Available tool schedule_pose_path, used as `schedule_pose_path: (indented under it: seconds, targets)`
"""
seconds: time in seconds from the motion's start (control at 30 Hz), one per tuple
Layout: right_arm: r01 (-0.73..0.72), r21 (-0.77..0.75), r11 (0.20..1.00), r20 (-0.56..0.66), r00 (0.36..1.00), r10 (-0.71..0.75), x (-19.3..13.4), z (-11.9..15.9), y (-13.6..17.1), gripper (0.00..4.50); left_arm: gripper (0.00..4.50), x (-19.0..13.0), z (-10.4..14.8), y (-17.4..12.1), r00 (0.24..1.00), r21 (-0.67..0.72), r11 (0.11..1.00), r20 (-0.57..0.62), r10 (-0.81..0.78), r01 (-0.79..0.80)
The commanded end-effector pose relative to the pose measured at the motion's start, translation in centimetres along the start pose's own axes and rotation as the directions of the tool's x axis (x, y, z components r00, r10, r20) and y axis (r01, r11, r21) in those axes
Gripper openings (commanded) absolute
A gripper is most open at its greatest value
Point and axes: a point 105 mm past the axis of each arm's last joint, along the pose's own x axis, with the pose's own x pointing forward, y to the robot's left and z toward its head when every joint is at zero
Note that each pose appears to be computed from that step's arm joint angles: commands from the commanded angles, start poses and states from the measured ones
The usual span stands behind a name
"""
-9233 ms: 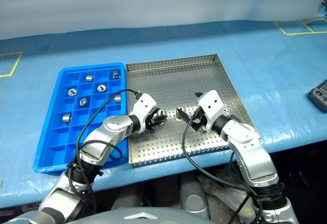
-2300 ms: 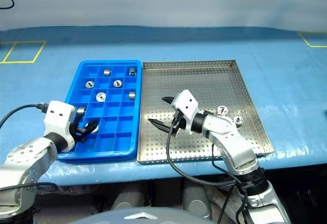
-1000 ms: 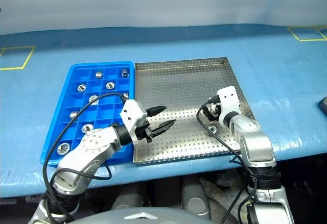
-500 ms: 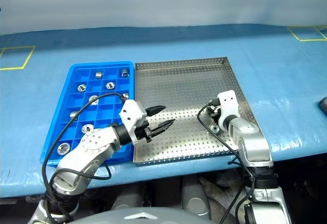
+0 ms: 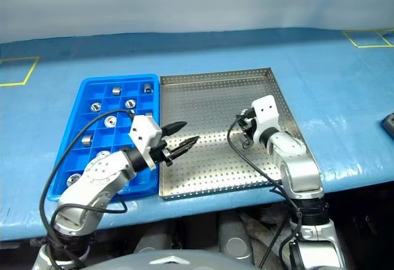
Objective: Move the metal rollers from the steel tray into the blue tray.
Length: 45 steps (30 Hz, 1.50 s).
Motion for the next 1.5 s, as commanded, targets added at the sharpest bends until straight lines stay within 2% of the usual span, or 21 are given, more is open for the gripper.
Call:
schedule_pose_path:
  seconds: [0.03, 0.43, 0.57, 0.83, 1.1, 1.27, 1.5]
  targets:
    - [-0.102, -0.064, 0.993, 0.138, 0.984, 0.11, 0.3, 4.1, 2.6, 1.76, 2.76, -1.6, 1.4, 1.2, 0.997, 0.035, 0.997, 0.045, 0.064, -0.065]
    - [-0.221, -0.1, 0.97, 0.177, 0.955, 0.236, 1.0, 5.5, 5.0, 1.76, 2.76, -3.7, 1.7, 1.9, 0.988, 0.043, 0.988, 0.047, 0.147, -0.149]
    - [-0.218, -0.1, 0.971, 0.164, 0.959, 0.232, 1.1, 5.2, 4.8, 1.76, 2.76, -4.3, 1.8, 2.8, 0.982, 0.059, 0.981, 0.037, 0.183, -0.185]
    - [-0.243, -0.115, 0.963, 0.165, 0.951, 0.26, 1.0, 5.4, 5.2, 1.76, 2.76, -4.4, 2.1, 2.5, 0.983, 0.05, 0.982, 0.051, 0.178, -0.181]
    - [-0.506, -0.145, 0.85, 0.194, 0.828, 0.526, 1.8, 7.0, 12.0, 1.76, 2.76, -11.6, 1.6, 5.9, 0.899, 0.117, 0.896, -0.047, 0.436, -0.428]
    - [-0.612, -0.17, 0.773, 0.179, 0.752, 0.635, 2.8, 7.5, 15.1, 1.76, 2.76, -15.1, 1.5, 5.9, 0.844, 0.133, 0.845, -0.086, 0.53, -0.517]
    - [-0.71, -0.181, 0.681, 0.151, 0.664, 0.732, 4.5, 7.6, 18.2, 1.76, 2.76, -16.2, 1.0, 4.4, 0.824, 0.101, 0.83, -0.105, 0.557, -0.549]
